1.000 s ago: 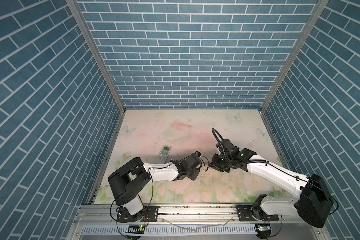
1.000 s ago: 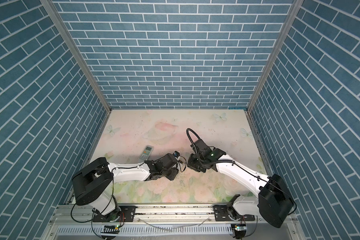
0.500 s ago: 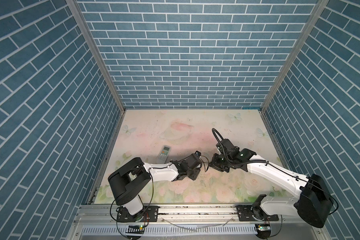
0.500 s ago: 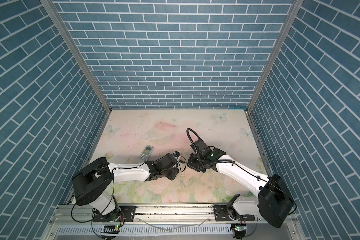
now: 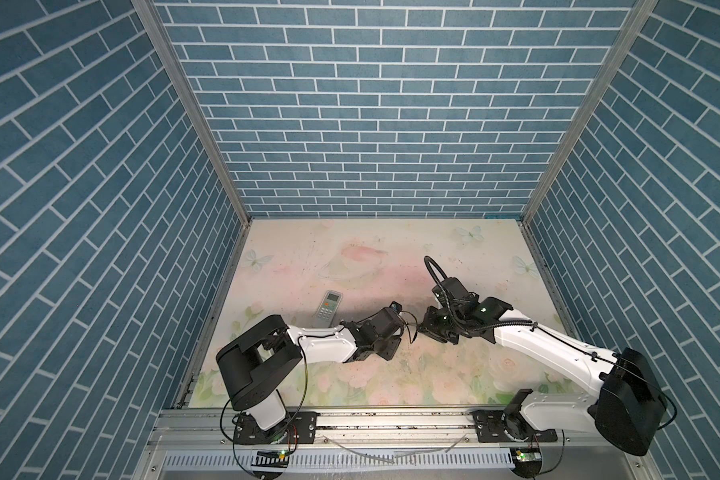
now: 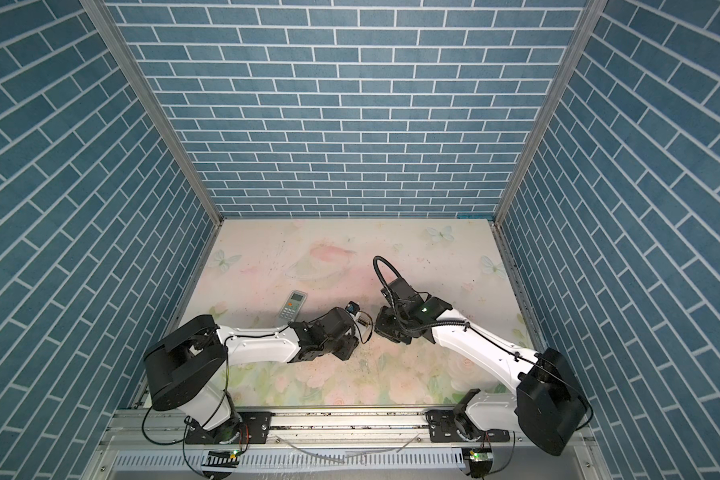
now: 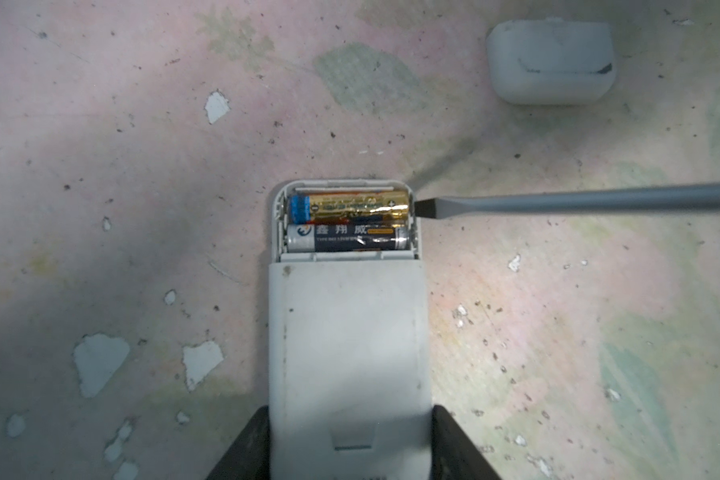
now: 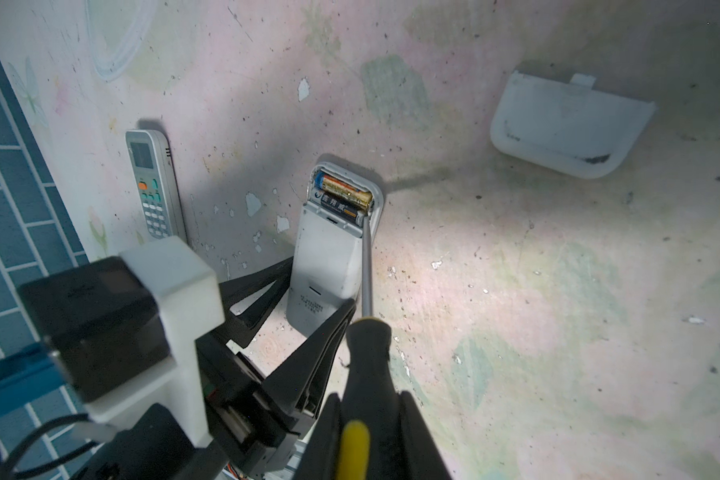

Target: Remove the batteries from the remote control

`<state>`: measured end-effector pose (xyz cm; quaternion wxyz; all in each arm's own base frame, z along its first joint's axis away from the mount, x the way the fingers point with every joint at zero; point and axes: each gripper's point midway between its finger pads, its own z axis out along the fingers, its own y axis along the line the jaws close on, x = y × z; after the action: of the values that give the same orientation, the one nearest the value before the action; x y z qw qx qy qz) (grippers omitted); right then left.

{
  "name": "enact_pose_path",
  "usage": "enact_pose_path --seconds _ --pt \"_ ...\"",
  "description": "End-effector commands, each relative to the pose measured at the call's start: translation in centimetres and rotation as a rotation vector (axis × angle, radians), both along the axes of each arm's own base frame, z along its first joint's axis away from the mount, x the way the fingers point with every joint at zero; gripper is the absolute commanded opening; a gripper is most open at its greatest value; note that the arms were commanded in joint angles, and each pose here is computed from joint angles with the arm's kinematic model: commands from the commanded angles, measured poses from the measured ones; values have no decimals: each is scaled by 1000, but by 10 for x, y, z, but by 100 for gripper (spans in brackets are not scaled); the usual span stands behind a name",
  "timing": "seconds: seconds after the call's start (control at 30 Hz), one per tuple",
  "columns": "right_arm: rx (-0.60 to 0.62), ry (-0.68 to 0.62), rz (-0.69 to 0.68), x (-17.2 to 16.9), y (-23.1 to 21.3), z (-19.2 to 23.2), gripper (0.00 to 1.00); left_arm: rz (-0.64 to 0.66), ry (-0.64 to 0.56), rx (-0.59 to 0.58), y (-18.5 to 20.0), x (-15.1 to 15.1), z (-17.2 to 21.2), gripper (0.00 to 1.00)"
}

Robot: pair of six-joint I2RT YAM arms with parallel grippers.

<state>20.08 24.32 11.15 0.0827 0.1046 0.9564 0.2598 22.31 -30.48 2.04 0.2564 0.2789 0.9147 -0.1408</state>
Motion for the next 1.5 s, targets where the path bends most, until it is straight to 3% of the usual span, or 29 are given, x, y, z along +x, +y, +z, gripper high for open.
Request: enact_pose_path --seconds 0.0,0.63,0.87,1.47 --pt "-24 0 -22 3 -6 -6 0 -11 125 104 24 -27 -36 48" --pt "-5 1 -21 7 -1 -14 0 -14 135 99 24 -29 -38 47" --pt "28 -8 -13 8 4 -9 0 -16 143 102 23 -29 -42 41" --pt "129 -49 7 11 17 11 0 -26 153 108 23 -31 -48 38"
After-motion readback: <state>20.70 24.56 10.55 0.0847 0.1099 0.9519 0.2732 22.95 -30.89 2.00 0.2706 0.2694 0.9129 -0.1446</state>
